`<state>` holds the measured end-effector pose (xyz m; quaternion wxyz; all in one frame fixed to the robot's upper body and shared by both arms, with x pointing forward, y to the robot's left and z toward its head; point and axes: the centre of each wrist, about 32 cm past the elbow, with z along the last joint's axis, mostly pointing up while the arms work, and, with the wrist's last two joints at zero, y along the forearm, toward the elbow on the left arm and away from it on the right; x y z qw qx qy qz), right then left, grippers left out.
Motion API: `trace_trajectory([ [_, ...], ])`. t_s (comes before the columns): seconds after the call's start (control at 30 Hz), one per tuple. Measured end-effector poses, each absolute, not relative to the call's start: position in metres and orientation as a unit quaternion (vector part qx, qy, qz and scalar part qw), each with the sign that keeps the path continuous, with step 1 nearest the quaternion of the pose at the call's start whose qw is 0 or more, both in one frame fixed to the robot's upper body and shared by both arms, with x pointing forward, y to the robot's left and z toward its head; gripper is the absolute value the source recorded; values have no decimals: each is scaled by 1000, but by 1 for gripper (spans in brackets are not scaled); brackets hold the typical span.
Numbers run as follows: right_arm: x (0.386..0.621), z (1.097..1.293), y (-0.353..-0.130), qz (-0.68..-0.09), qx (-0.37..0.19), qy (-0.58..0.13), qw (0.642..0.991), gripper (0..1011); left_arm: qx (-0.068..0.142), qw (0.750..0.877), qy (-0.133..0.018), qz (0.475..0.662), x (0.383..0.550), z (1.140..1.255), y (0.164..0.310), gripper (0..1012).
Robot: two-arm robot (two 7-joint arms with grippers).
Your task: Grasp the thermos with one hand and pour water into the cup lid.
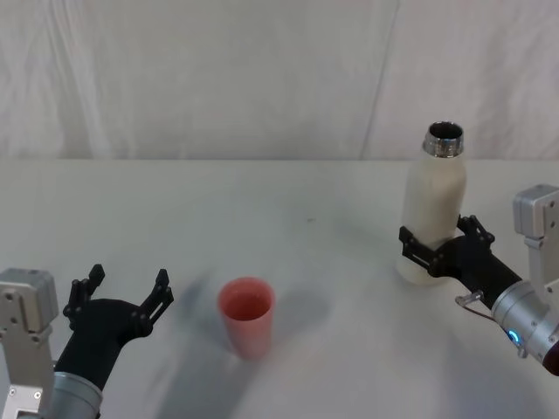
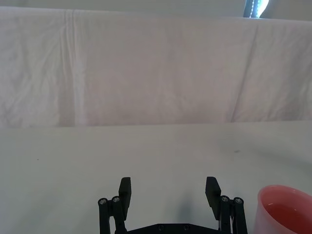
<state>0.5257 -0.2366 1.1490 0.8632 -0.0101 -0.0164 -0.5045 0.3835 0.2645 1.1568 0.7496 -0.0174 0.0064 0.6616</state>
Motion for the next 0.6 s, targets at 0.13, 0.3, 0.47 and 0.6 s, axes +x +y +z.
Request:
trace_trajectory([
  [0.13, 530, 1150, -236, -507, -7, -14, 862, 950, -17, 750, 6, 662, 384, 1157, 265, 1001],
  [0.3, 534, 1150, -234, -511, -1, -12, 859, 950, -17, 750, 6, 662, 384, 1157, 265, 1001],
  [0.47, 537, 1148, -233, -514, 7, -9, 857, 951, -17, 750, 6, 662, 384, 1157, 265, 1001],
  [0.6, 538, 1145, -231, -519, 18, -4, 854, 951, -17, 750, 6, 662, 384, 1157, 265, 1001],
])
